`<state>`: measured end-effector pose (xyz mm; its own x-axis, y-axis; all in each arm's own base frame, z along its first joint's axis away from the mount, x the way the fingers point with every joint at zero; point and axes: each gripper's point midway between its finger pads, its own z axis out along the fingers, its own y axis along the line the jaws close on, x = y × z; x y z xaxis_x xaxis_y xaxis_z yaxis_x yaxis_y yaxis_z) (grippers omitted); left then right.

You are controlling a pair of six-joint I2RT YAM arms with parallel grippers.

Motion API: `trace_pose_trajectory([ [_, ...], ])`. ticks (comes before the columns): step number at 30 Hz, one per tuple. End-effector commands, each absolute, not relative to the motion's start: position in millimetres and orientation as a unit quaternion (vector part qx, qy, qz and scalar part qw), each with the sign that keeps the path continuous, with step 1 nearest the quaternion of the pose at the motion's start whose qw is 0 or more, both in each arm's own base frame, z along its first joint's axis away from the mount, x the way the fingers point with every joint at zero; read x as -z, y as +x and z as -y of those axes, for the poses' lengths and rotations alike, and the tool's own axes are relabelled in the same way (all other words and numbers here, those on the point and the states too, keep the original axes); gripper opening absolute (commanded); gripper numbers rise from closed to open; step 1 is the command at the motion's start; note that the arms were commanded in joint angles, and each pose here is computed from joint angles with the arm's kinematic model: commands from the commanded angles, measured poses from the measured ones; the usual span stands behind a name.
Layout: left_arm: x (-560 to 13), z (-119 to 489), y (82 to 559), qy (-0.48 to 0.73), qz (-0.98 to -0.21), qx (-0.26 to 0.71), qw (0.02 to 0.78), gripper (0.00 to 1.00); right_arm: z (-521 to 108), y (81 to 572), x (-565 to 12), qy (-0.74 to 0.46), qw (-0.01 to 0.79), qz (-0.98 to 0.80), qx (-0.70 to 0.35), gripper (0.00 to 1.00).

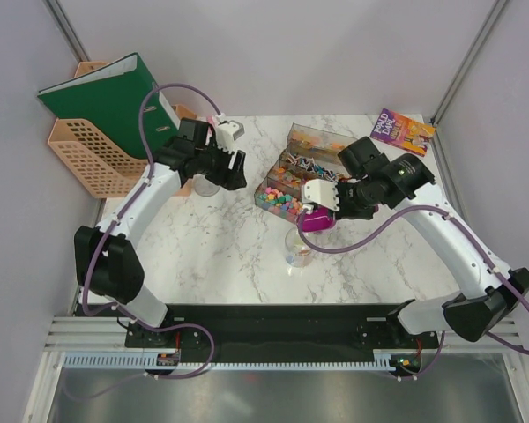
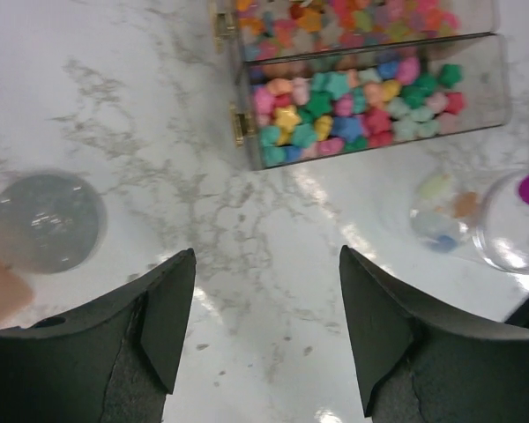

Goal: Pack the candies
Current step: Place the fake candies in the packing bottle.

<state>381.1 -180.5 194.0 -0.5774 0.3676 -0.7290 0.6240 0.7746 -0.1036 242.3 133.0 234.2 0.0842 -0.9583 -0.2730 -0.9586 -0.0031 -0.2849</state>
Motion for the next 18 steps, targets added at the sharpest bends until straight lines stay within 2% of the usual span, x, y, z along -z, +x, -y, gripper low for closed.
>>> trace_pose_trajectory([
  [1,-211.2,225.5,335.7,0.281,-0.842,0.343,0.308,0.73,-147.4,245.4,-267.1,-0.667,0.277,-0.692,-0.021,0.00],
  [6,-214.0,253.5,310.9,0.260,-0.810,0.464,0.247,0.72,-181.6,253.4,-270.3,-0.622,0.334,-0.703,-0.088,0.00],
  [18,-211.1,267.2,318.8,0.240,-0.796,0.509,0.221,0.68,-213.8,273.9,-279.5,-0.610,0.365,-0.691,-0.131,0.01],
])
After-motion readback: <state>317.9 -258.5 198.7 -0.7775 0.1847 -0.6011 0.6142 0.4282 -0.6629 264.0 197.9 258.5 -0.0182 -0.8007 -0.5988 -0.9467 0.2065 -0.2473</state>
